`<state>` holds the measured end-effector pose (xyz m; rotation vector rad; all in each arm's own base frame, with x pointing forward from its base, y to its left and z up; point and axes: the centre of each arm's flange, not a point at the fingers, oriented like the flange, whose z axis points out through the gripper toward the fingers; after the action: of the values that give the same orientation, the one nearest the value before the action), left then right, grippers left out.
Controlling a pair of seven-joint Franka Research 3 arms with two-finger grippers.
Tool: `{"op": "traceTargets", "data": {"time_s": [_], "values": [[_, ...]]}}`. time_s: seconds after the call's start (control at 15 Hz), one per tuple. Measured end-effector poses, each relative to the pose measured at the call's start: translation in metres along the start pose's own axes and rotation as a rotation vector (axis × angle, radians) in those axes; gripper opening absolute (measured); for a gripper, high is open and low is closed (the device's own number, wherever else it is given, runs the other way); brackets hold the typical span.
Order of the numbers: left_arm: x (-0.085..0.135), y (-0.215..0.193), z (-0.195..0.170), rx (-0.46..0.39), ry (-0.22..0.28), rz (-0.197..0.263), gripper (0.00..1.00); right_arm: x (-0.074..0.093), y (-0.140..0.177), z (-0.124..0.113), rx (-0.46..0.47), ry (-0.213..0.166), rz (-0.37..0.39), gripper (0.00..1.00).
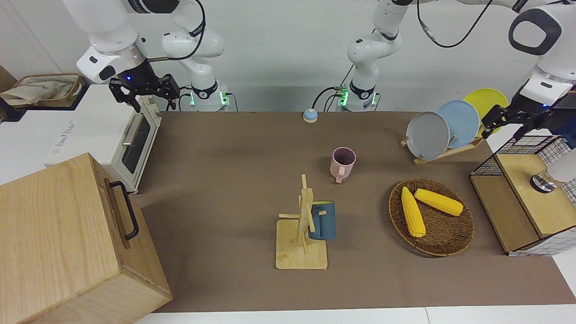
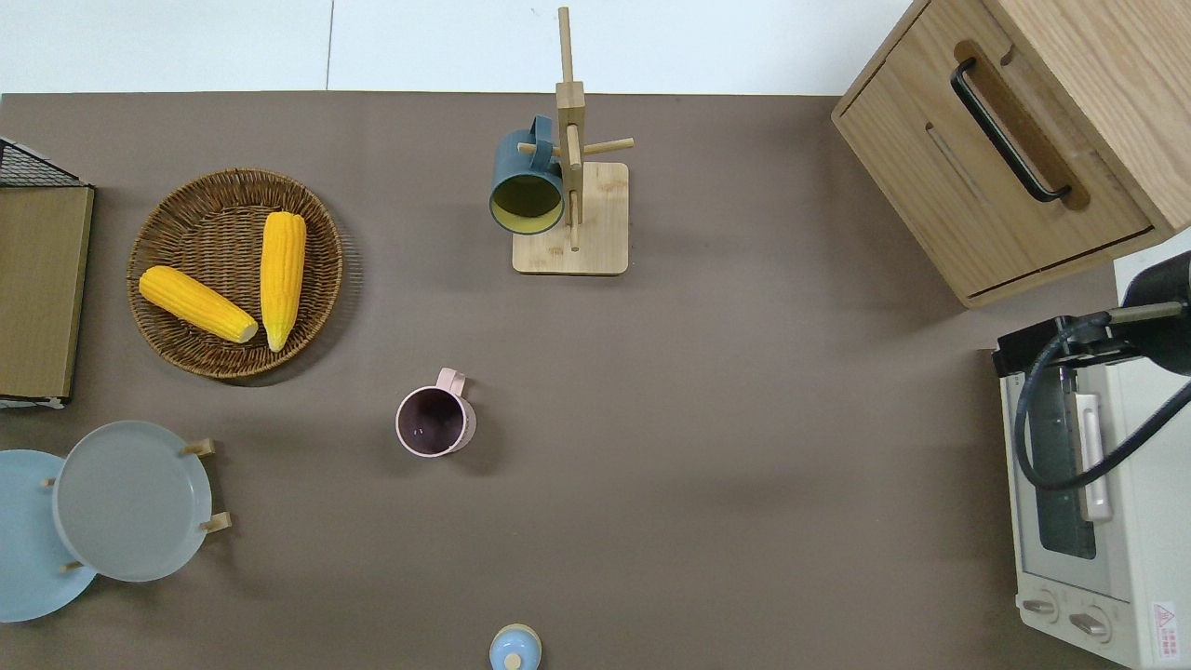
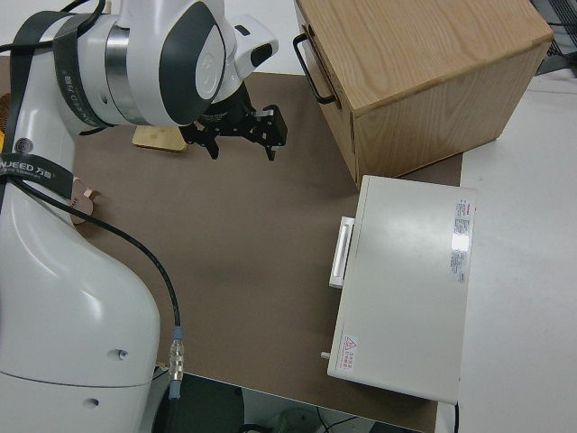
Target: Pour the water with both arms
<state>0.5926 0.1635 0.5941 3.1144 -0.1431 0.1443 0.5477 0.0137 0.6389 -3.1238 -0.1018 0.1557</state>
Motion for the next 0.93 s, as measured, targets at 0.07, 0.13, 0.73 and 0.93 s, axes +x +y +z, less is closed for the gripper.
{"op": "traceTargets", "data": {"time_s": [0.07, 0.13, 0.73, 0.93], "values": [[0.004, 0.015, 0.002, -0.006, -0.01, 0.003, 1.0, 0.0, 0.0, 0.0, 0.0, 0.0, 0.0, 1.0], [0.008, 0.032, 0.004, -0.012, -0.024, 0.013, 1.0, 0.0, 0.0, 0.0, 0.0, 0.0, 0.0, 1.0], [0.016, 0.139, 0.002, 0.003, -0.113, 0.077, 1.0, 0.0, 0.0, 0.0, 0.0, 0.0, 0.0, 1.0], [0.01, 0.152, -0.008, 0.003, -0.121, 0.095, 1.0, 0.0, 0.0, 0.0, 0.0, 0.0, 0.0, 1.0]]}}
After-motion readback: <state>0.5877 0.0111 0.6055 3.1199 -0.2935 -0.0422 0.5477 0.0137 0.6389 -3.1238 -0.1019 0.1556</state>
